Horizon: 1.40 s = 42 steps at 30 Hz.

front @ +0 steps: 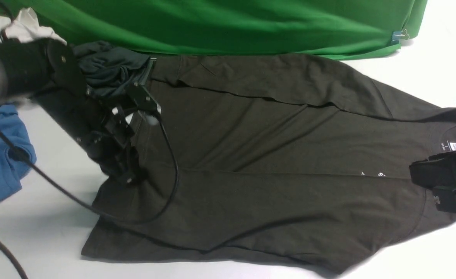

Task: Fold a long-sleeved shirt on a white desktop.
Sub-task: 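Fold the left side of the black T-shirt inward over its body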

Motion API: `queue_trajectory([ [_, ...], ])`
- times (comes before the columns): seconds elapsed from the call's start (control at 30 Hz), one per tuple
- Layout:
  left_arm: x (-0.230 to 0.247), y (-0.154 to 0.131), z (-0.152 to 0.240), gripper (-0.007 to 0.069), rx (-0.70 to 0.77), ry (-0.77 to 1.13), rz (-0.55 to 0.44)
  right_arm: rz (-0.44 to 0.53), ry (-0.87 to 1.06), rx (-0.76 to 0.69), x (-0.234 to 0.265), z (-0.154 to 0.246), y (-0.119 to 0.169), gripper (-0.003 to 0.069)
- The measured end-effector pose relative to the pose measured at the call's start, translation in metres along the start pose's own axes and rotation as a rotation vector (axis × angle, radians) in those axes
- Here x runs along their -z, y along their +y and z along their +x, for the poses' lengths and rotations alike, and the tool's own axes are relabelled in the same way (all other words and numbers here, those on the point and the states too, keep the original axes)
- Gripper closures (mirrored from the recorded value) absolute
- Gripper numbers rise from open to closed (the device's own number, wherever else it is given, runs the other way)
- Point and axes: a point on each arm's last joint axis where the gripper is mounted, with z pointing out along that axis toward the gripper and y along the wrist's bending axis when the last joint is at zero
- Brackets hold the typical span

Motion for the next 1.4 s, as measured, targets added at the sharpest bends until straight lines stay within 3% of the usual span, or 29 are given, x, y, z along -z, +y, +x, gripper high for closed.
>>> queue_trajectory([
  [0.2,0.033,0.015,-0.024,0.056,-0.025,-0.081,-0.092,0.0,0.0,0.0,0.0,0.0,0.0,0.0419],
  [0.43,0.049,0.038,-0.044,0.056,-0.021,-0.211,-0.286,0.0,0.0,0.0,0.0,0.0,0.0,0.0419],
  [0.77,-0.017,0.067,-0.04,0.053,0.137,-0.174,-0.271,0.0,-0.009,0.0,0.0,-0.001,0.0,0.0419],
  [0.87,-0.023,0.068,-0.038,0.0468,0.18,-0.149,-0.265,0.001,-0.018,0.0,0.0,-0.002,0.0,0.0419],
  [0.93,-0.021,0.064,-0.041,0.0323,0.212,-0.133,-0.284,0.0,-0.018,-0.025,0.0,-0.002,0.0,0.0419],
  [0.97,-0.02,0.064,-0.041,0.0312,0.218,-0.134,-0.286,0.0,-0.018,-0.027,0.0,-0.002,0.0,0.0419],
  [1.07,-0.007,0.065,-0.048,0.009,0.345,-0.19,-0.361,-0.001,-0.021,-0.05,0.0,-0.002,0.0,0.0419],
  [1.13,0.0,0.067,-0.051,0.0032,0.404,-0.225,-0.389,-0.003,-0.022,-0.058,0.0,-0.002,0.0,0.0419],
  [1.17,0.014,0.073,-0.056,-0.0028,0.544,-0.3,-0.419,-0.007,-0.026,-0.067,0.0,-0.002,0.001,0.0419],
  [1.27,0.028,0.083,-0.06,-0.0057,0.668,-0.375,-0.426,-0.026,-0.028,-0.102,0.0,-0.003,0.002,0.0419],
  [1.4,0.042,0.103,-0.067,-0.0067,0.827,-0.473,-0.347,-0.087,-0.024,-0.151,-0.001,-0.005,0.008,0.0419],
])
